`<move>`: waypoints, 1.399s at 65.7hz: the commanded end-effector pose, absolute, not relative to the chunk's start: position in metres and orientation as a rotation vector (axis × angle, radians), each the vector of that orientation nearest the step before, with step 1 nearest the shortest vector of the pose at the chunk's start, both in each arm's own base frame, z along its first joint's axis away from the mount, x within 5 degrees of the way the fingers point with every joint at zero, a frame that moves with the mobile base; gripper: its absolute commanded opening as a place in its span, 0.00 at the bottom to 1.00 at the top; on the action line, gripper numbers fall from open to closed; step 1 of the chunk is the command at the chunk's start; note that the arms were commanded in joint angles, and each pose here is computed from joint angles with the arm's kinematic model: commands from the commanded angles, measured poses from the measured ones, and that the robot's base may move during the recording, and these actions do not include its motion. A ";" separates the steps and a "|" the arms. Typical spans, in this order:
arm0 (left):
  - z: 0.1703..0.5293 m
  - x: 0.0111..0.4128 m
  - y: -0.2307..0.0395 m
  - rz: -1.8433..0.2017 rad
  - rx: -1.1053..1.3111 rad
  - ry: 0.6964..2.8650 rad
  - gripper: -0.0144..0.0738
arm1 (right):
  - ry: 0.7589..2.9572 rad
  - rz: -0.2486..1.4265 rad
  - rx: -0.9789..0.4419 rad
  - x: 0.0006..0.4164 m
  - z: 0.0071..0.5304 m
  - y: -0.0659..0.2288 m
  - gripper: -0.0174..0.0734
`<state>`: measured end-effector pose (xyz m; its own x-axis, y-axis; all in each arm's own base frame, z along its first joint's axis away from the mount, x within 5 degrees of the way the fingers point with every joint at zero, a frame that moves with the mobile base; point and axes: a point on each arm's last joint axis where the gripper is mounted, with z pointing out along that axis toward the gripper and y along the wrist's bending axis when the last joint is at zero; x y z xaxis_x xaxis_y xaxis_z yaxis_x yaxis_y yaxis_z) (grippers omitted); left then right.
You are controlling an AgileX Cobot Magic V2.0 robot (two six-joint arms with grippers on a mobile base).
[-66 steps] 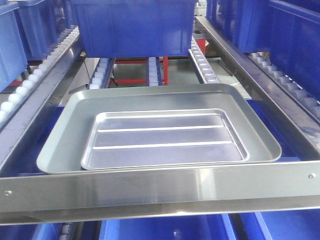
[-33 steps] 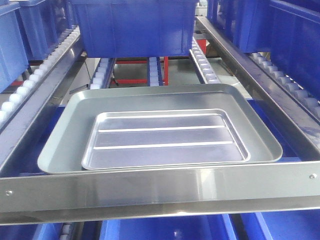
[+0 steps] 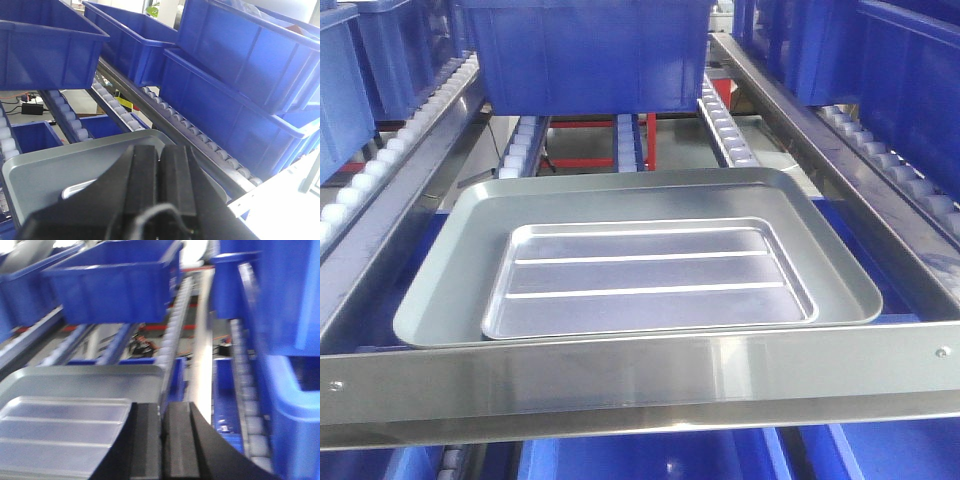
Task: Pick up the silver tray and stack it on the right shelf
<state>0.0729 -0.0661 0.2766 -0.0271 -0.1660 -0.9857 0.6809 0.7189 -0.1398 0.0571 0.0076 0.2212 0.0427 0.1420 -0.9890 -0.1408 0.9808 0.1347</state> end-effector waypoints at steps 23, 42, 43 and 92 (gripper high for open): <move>0.292 0.070 -0.068 -0.771 0.452 1.352 0.06 | 1.367 0.134 0.078 0.054 0.215 0.001 0.25; 0.292 0.070 -0.068 -0.771 0.452 1.352 0.06 | 1.367 0.133 0.078 0.054 0.215 0.001 0.25; 0.292 0.070 -0.068 -0.771 0.452 1.352 0.06 | 1.367 0.133 0.078 0.054 0.215 0.001 0.25; 0.274 0.070 -0.026 -0.244 0.284 1.400 0.06 | 1.367 0.133 0.078 0.054 0.215 0.001 0.25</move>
<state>0.0748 -0.0313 0.2647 0.0583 0.0091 -0.9983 0.3837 0.9229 0.0308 0.0565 0.0014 0.2055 0.0847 0.1474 -0.9854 -0.0369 0.9888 0.1447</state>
